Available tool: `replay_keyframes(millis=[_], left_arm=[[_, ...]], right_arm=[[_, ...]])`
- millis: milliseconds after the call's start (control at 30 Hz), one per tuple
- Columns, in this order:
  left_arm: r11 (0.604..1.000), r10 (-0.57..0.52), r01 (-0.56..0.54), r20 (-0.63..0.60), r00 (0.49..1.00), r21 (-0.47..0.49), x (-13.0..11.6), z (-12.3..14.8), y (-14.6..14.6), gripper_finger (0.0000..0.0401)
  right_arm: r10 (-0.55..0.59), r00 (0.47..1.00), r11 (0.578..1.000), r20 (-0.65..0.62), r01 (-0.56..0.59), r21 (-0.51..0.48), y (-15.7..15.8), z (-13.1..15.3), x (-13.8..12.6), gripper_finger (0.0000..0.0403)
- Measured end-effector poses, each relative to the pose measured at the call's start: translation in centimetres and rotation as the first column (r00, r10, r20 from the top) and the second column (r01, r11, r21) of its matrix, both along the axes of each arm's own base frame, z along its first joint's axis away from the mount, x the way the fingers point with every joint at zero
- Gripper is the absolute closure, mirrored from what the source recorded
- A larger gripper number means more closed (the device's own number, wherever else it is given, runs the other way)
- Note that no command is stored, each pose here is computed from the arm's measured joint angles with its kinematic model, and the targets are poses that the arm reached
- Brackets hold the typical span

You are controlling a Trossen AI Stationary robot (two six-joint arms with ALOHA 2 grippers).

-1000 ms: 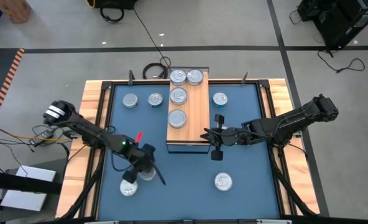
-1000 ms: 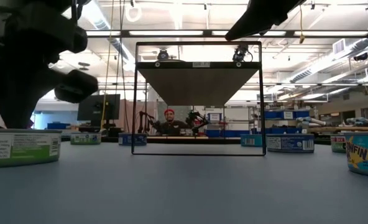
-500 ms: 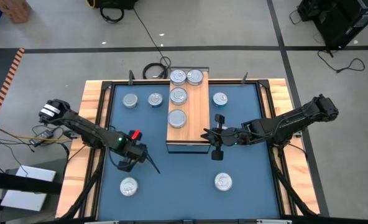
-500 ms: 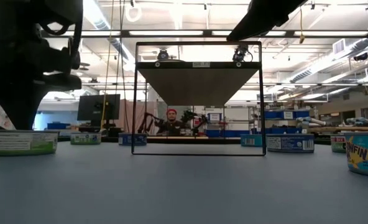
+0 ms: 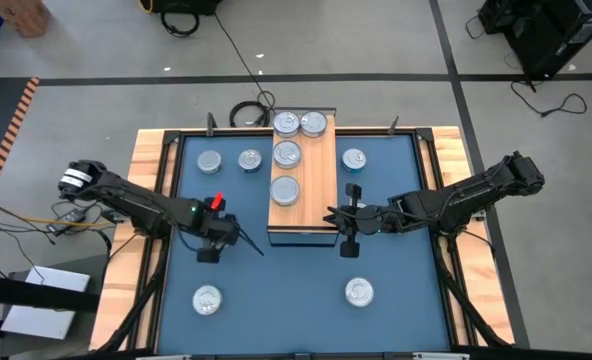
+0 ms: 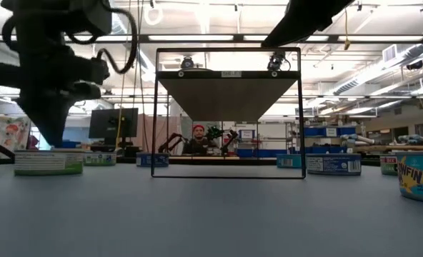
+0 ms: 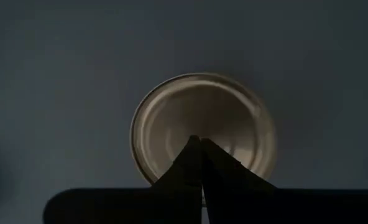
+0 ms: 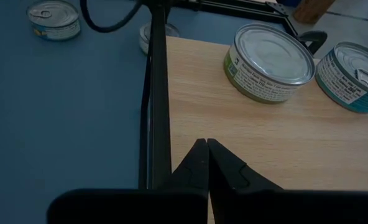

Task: Stack canned seafood by type on shelf
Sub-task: Move the green tuna can to the middle right of the table, then put the yellow-blue tuna can on the shelf

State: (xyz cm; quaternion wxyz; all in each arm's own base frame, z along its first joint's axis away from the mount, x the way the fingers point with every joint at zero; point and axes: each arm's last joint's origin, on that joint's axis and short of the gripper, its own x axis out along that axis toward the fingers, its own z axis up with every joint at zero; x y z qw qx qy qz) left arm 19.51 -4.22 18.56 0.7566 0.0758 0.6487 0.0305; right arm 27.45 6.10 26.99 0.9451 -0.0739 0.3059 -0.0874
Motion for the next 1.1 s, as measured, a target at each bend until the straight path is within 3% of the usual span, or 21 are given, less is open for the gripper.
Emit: replay_keyframes(millis=[200, 367, 500, 667, 867, 1100], left_arm=[[0.999, -0.034, 0.034, 0.012, 0.999, -0.034, -0.3, 2.8, -0.7, 0.0401], [0.981, -0.144, 0.142, -0.01, 0.989, -0.13, -1.1, 4.2, -2.6, 0.0401], [0.941, -0.267, 0.25, -0.047, 0.963, -0.227, -2.2, 4.2, -5.0, 0.0401], [0.896, -0.343, 0.32, -0.023, 0.939, -0.309, -3.3, 4.2, -7.7, 0.0401], [0.877, -0.361, 0.337, -0.006, 0.932, -0.342, -3.6, 3.6, -10.0, 0.0401], [0.85, -0.4, 0.385, 0.035, 0.916, -0.359, -2.4, 1.6, -12.6, 0.0401]], right_arm=[[-0.001, 1.0, 1.0, 0.002, 0.001, 0.0, 0.0, 0.0, 0.0, 0.0398], [-0.001, 1.0, 1.0, 0.002, 0.001, 0.001, 0.0, 0.0, 0.0, 0.0398], [-0.001, 1.0, 1.0, 0.002, 0.001, 0.0, 0.0, 0.0, 0.0, 0.0398], [-0.001, 1.0, 1.0, 0.002, 0.001, 0.0, 0.0, 0.0, 0.0, 0.0398], [-0.001, 1.0, 1.0, 0.003, 0.001, 0.001, 0.0, 0.0, 0.0, 0.0398], [-0.001, 1.0, 1.0, 0.003, 0.001, 0.001, 0.0, 0.0, 0.0, 0.0398]])
